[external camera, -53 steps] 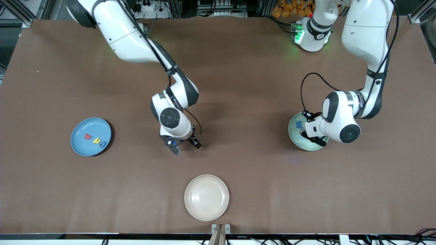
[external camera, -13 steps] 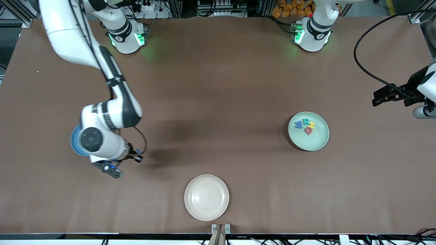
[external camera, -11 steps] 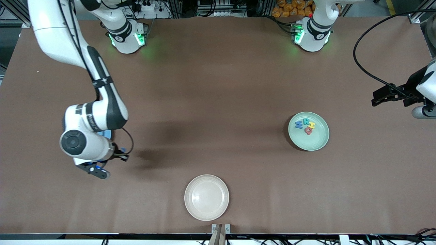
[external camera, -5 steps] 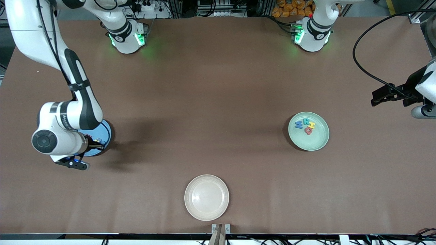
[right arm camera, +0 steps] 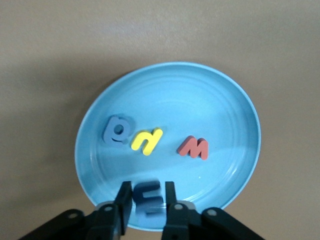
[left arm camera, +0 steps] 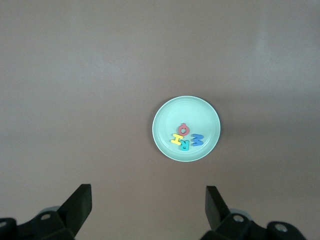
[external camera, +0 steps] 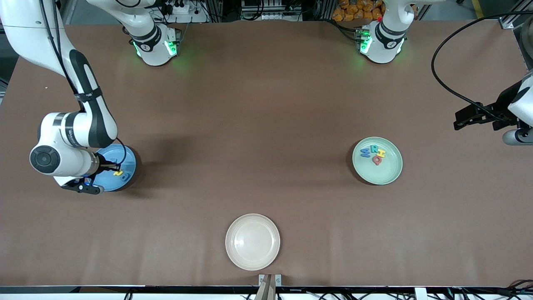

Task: Sort upper and lower case letters into plates
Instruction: 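Carry the blue m over the blue plate with the right gripper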

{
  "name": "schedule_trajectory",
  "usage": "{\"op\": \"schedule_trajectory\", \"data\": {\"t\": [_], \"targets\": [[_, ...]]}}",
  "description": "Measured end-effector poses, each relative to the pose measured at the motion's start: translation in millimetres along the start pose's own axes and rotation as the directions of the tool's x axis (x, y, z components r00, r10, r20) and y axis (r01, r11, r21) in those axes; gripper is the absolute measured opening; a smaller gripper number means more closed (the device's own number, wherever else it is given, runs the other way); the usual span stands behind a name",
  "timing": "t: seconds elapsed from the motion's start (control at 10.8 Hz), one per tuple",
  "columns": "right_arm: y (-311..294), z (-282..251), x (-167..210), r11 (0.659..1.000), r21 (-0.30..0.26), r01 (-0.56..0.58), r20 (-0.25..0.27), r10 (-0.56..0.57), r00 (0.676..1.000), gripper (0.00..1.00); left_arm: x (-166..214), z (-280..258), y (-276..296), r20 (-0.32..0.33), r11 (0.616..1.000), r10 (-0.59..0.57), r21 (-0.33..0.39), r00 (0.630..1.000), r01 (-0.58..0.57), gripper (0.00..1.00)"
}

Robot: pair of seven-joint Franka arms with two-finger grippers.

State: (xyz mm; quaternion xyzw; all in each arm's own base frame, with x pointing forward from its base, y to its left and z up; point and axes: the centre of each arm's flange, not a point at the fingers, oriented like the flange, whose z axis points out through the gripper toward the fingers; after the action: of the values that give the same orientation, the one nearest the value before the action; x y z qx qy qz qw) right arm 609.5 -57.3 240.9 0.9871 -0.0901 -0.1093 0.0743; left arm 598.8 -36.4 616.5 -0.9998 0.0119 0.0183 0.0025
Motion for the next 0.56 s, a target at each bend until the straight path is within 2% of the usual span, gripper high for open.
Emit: {"op": "schedule_trajectory", "data": {"t": [0.28,0.46,0.56], "targets": [[10.3,-1.0,0.0,0.999,0.004,0.037,-0.005,-0.037,0.999,0.78,0.0,0.0,-1.1,0.0,1.0,-0.002,0.0,1.0,0.002,1.0],[12.7,-16.4,-2.0,0.995,0.006,0.098,-0.03,-0.098,0.995,1.0,0.0,0.0,-1.1,0.0,1.0,-0.002,0.0,1.0,0.002,1.0],[12.6,-33.0,-7.1,0.993,0.008,0.117,-0.053,-0.116,0.992,1.0,0.0,-0.1,-1.2,0.0,1.0,-0.003,0.0,1.0,0.003,1.0]]}}
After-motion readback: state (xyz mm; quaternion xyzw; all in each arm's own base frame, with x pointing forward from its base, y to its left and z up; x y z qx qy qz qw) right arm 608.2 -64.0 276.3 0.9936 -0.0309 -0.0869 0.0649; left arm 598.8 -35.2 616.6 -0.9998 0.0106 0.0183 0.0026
